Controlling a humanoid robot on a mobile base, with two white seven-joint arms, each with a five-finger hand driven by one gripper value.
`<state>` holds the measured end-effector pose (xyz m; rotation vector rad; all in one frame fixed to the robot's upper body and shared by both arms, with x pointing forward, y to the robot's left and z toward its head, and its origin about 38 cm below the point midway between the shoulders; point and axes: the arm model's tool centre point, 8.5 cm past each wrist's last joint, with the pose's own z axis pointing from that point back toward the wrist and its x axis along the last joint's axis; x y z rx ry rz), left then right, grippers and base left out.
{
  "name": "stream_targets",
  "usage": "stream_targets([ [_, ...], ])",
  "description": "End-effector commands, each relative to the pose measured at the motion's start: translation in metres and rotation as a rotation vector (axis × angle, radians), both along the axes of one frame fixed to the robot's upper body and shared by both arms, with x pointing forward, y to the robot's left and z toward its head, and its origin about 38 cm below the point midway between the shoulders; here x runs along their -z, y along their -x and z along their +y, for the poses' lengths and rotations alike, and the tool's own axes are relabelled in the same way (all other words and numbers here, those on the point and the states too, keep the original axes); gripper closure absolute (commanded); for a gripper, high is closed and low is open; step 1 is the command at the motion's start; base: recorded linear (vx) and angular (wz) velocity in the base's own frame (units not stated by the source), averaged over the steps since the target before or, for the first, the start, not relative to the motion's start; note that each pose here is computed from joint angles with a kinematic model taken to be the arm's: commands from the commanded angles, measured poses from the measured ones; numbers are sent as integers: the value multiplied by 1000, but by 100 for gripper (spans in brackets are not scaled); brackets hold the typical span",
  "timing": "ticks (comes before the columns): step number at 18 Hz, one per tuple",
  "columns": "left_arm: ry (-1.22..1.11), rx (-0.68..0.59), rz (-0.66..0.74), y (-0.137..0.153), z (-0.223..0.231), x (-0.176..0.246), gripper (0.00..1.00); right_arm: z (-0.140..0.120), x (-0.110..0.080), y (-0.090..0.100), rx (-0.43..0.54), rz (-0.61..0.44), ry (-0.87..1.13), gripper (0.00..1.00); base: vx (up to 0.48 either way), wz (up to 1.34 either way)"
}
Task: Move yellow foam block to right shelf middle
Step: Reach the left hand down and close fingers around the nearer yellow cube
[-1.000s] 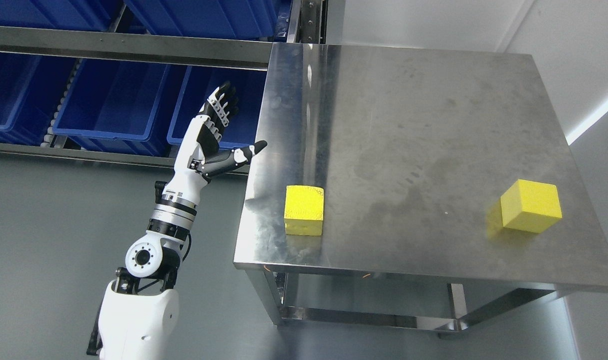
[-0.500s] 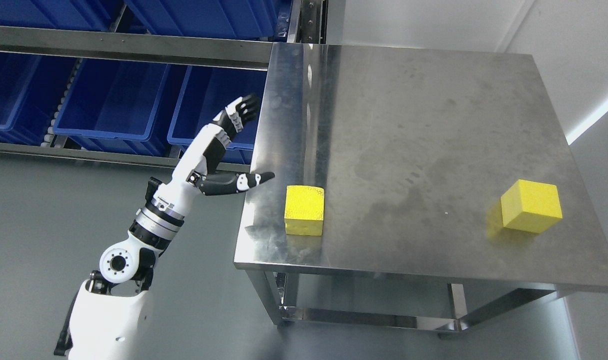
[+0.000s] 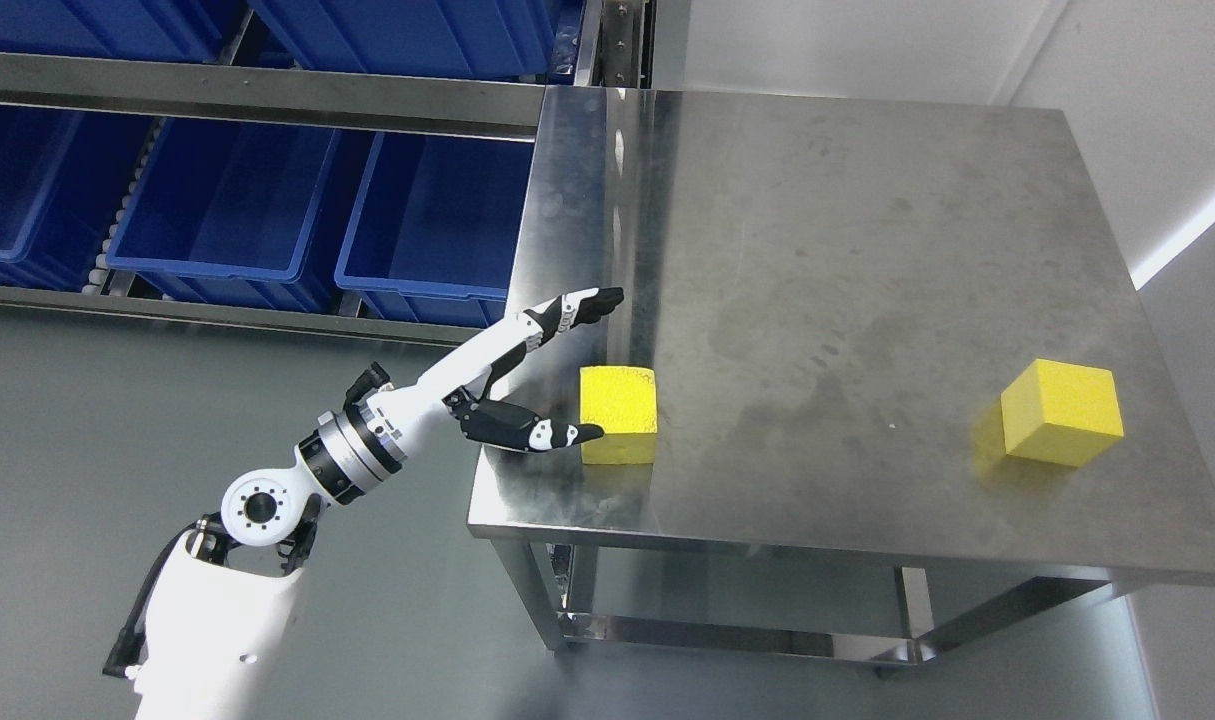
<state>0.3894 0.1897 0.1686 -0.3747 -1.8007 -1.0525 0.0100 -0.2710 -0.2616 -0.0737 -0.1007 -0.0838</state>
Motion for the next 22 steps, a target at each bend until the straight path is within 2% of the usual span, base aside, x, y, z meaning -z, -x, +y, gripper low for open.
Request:
stream_targets([
  [1, -116, 89, 95, -9, -31, 28, 2, -12, -1, -8, -2, -21, 18, 0, 0, 0],
  [5, -161, 172, 180, -11, -63, 37, 3, -12, -1, -8, -1, -21, 18, 0, 0, 0],
  [8, -183, 159, 204, -12, -72, 41, 3, -12, -1, -8, -1, -21, 18, 0, 0, 4],
  [11, -173, 145, 201, -15, -69, 39, 8, -12, -1, -8, -2, -21, 18, 0, 2, 61],
  [17, -44, 59, 173, -30, -57, 18, 44, -12, -1, -8, -2, -21, 18, 0, 16, 103],
  [22, 164, 22, 82, -47, -46, -29, 48, -12, -1, -8, -2, -21, 18, 0, -2, 37],
])
